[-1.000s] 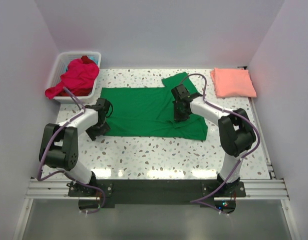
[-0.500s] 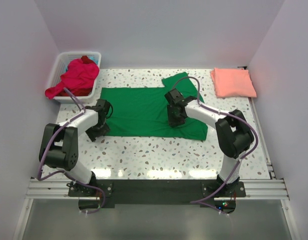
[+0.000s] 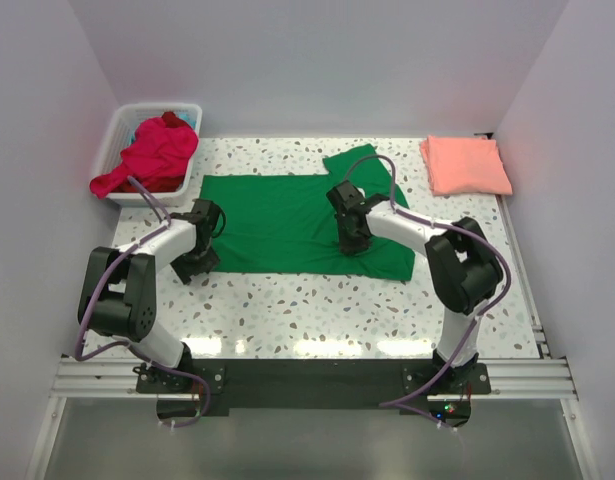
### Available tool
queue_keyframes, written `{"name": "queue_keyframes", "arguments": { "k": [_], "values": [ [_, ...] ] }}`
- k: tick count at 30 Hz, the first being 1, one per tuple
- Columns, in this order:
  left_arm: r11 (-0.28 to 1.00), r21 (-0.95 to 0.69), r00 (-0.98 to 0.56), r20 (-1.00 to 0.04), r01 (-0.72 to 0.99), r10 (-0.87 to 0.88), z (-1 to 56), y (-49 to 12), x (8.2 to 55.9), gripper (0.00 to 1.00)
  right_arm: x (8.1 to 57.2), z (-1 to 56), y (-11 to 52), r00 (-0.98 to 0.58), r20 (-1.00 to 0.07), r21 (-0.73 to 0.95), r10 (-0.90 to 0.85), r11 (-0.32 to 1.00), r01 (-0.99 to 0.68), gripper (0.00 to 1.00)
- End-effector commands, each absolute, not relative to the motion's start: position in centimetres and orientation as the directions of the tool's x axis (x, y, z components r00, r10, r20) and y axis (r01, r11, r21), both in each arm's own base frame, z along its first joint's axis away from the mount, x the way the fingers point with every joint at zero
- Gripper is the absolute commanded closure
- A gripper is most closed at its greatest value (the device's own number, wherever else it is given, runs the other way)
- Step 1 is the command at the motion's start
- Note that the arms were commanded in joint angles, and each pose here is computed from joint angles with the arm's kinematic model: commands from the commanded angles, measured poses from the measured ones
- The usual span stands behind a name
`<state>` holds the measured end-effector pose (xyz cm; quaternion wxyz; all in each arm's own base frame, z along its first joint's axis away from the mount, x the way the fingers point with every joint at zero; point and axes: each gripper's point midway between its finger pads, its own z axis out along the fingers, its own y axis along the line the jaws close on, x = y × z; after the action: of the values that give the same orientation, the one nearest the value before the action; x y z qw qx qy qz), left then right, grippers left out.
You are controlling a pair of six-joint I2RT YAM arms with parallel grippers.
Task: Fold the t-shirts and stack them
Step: Fold the tshirt
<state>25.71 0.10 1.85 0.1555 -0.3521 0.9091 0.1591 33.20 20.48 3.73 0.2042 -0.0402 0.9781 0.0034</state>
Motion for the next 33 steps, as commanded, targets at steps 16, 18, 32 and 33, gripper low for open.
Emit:
{"name": "queue_keyframes", "arguments": {
  "k": [16, 18, 32, 33],
  "values": [
    [0.71, 0.166, -0.704, -0.407, -0.684, -0.583, 2.2, 0.2, 26.2, 0.37, 35.5, 7.1, 20.4, -0.881, -0.466, -0.056, -0.078, 0.997, -0.059, 1.0],
    [0.711, 0.166, -0.704, -0.408, -0.683, -0.582, 2.2, 0.2, 26.2, 0.38, 36.2, 7.7, 20.6, -0.873, -0.481, -0.061, -0.082, 0.996, -0.061, 1.0],
    [0.727, 0.159, -0.713, -0.415, -0.668, -0.565, 2.5, 0.1, 26.7, 0.38, 41.4, 6.3, 21.5, -0.845, -0.526, -0.123, -0.101, 0.991, -0.042, 0.65],
    [0.729, 0.157, -0.714, -0.416, -0.666, -0.563, 2.5, 0.1, 26.7, 0.38, 41.8, 6.5, 21.5, -0.838, -0.538, -0.126, -0.095, 0.992, -0.031, 0.64]
  ]
}}
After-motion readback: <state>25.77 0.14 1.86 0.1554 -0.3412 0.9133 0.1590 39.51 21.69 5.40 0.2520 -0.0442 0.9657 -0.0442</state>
